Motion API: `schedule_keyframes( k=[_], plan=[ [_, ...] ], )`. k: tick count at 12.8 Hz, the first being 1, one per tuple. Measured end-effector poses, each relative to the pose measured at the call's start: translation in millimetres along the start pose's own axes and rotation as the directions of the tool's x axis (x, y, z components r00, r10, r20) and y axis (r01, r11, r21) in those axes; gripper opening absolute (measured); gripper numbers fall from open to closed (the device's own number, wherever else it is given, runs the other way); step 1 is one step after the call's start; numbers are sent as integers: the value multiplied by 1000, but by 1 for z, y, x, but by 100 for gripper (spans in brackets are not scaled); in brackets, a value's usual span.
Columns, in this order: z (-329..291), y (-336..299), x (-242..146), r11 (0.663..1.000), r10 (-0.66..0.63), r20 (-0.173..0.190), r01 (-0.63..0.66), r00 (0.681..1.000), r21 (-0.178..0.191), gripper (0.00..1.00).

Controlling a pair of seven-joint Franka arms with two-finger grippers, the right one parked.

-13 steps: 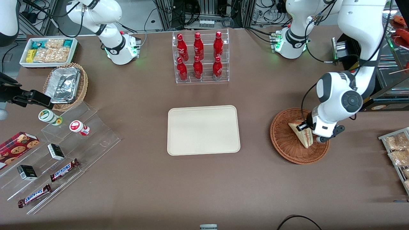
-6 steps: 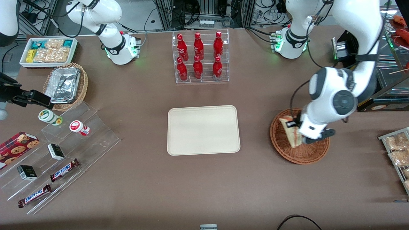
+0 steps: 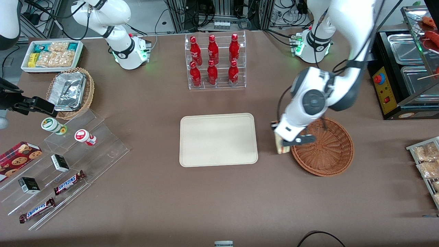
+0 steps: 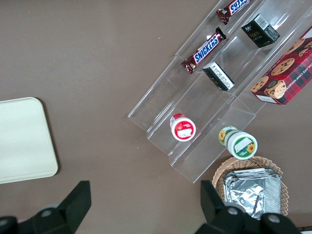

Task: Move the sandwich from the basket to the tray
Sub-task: 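Lift the sandwich and carry it over the cream tray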

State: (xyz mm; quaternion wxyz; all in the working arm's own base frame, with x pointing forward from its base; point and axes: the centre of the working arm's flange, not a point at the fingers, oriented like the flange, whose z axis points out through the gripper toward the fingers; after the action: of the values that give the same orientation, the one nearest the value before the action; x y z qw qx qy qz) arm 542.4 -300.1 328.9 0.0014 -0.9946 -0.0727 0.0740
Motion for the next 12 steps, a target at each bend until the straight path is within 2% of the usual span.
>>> schedule_keyframes(
  k=[6, 12],
  plan=[
    [15, 129, -35, 999, -39, -34, 38, 999, -28, 17],
    [54, 208, -56, 998, -41, -37, 39, 998, -42, 17]
  ],
)
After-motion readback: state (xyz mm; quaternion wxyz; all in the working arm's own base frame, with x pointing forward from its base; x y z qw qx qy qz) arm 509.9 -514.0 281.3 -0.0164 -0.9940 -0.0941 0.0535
